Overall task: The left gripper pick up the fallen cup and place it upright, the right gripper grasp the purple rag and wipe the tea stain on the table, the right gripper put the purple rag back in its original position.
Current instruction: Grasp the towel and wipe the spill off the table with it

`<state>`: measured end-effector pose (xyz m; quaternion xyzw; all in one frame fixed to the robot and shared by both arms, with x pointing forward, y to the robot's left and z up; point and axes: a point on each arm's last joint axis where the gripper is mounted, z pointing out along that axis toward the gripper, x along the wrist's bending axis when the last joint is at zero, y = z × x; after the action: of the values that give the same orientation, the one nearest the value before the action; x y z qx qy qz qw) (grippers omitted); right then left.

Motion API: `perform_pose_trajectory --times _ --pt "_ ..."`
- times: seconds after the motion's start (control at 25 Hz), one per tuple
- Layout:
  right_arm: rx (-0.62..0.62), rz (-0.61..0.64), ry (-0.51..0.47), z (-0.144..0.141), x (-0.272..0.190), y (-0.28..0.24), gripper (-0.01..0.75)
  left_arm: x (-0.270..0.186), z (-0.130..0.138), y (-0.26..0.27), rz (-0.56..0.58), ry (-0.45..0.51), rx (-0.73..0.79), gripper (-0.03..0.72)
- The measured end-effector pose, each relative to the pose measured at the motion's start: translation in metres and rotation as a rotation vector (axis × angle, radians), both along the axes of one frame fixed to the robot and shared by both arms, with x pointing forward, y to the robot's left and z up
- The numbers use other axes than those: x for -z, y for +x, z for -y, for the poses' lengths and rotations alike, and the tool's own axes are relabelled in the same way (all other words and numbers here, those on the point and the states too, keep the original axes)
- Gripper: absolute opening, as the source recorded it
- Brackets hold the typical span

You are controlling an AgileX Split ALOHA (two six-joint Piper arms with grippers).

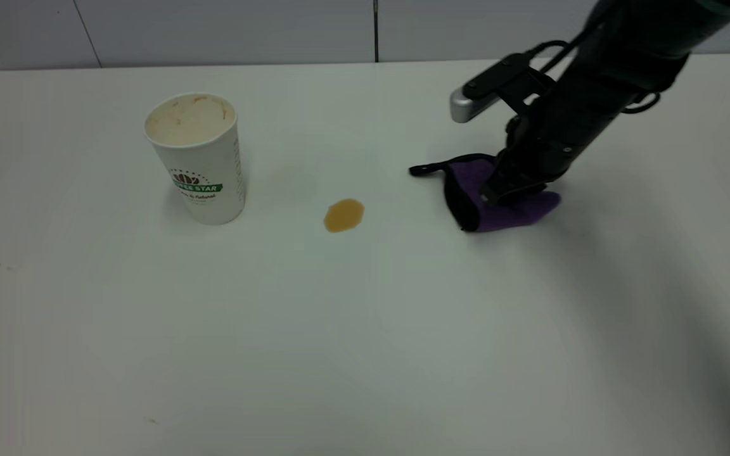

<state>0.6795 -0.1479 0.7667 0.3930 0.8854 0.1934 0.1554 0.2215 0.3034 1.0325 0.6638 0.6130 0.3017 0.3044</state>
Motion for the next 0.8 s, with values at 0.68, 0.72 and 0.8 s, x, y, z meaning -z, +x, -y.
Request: perform_pose_trajectory --times 0.68,0.72,0.8 --pt "-0.188 -0.019 0.134 -0.113 0.004 0.023 0.050 0.000 0.000 0.000 0.000 -0.001 -0.001 0.470" --pt "-0.207 -0.021 0.135 -0.122 0.004 0.018 0.050 0.000 0.000 0.000 0.000 -0.001 -0.001 0.470" --pt "-0.238 -0.035 0.137 -0.135 0.004 0.009 0.050 0.000 0.000 0.000 0.000 -0.001 -0.001 0.470"
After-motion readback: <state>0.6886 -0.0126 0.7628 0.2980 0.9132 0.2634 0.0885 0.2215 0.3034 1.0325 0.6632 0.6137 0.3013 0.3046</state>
